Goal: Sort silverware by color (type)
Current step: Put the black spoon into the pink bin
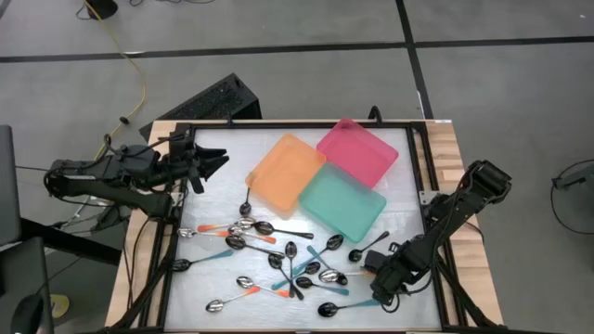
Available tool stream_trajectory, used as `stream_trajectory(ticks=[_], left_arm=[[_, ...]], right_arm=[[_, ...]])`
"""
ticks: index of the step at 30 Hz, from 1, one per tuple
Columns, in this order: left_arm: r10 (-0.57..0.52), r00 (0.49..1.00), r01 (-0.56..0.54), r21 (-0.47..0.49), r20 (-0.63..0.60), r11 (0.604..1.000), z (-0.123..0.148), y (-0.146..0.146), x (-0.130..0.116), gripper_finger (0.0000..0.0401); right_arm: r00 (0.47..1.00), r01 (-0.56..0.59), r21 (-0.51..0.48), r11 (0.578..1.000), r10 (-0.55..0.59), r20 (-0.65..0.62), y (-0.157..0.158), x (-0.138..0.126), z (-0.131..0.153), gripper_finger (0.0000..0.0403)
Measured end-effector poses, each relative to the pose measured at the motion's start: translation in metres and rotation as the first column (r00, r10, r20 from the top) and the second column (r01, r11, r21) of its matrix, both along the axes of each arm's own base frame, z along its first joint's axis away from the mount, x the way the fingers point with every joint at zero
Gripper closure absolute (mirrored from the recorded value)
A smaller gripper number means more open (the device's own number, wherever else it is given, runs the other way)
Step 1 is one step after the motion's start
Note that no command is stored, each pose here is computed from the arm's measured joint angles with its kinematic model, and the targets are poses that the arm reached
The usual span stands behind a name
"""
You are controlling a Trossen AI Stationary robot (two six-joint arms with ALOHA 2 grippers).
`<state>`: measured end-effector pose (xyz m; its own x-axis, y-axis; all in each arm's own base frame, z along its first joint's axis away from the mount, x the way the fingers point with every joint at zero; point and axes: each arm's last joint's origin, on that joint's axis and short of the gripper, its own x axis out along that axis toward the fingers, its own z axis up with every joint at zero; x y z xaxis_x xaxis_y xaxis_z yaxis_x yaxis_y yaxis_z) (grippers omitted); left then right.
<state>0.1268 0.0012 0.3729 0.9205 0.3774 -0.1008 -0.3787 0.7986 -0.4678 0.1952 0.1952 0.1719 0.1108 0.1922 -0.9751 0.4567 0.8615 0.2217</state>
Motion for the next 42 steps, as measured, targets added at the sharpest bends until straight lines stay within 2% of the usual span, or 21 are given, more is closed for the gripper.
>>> stream_trajectory(ticks=[8, 15, 21, 31, 36, 42], left_arm=[[0.002, 1.0, -0.002, 0.001, -0.012, 1.0, -0.001, 0.0, 0.0, 0.0262], [0.002, 1.0, -0.002, 0.001, -0.012, 1.0, -0.001, 0.0, 0.0, 0.0262], [0.004, 1.0, -0.004, 0.002, -0.012, 1.0, -0.001, 0.0, 0.0, 0.0262], [0.015, 1.0, -0.015, 0.003, -0.012, 1.0, -0.001, 0.0, 0.0, 0.0262], [0.055, 0.998, -0.054, 0.008, -0.012, 0.998, -0.001, 0.001, -0.001, 0.0262], [0.082, 0.997, -0.082, 0.012, -0.011, 0.997, -0.001, 0.002, -0.001, 0.0262]], right_arm=[[0.996, -0.007, 0.073, 0.997, 0.0, 0.087, -0.018, -0.014, 0.043, 0.0394], [0.964, -0.009, 0.095, 0.995, -0.017, 0.265, -0.054, -0.01, 0.077, 0.0394], [0.926, 0.036, 0.014, 0.999, -0.039, 0.374, -0.091, 0.004, 0.089, 0.0394], [0.911, 0.157, -0.117, 0.981, -0.098, 0.4, -0.165, 0.025, 0.089, 0.0394], [0.928, 0.218, -0.239, 0.946, -0.125, 0.352, -0.209, 0.023, 0.092, 0.0394], [0.909, 0.285, -0.352, 0.892, -0.135, 0.394, -0.264, 0.02, 0.107, 0.0394]])
